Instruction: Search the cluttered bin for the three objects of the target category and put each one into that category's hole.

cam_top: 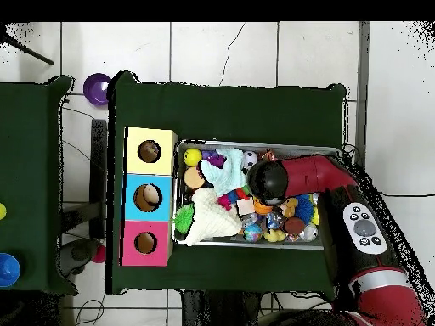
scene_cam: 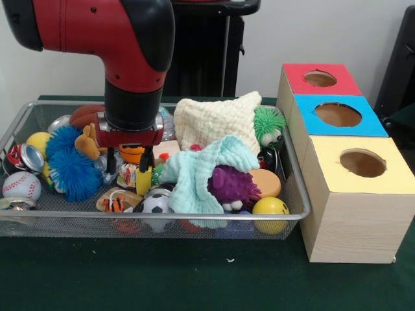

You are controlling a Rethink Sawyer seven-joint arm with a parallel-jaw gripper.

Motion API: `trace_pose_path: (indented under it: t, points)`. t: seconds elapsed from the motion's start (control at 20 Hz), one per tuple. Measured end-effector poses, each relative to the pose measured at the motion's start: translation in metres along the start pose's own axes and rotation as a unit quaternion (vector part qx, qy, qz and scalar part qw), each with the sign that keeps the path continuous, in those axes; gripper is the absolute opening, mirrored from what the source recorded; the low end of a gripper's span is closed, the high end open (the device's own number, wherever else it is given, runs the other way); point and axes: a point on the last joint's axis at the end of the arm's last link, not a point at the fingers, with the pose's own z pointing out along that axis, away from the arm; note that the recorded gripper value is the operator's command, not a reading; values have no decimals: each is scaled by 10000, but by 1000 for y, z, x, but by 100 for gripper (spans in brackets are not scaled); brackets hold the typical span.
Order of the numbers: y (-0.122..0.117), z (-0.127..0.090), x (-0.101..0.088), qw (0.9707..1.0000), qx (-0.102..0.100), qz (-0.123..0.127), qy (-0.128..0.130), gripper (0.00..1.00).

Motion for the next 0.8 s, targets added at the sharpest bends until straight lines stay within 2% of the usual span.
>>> trace_pose_path:
  t: [0.8]
  points:
    - [-12, 0, 5, 10000, 6, 98, -2, 100]
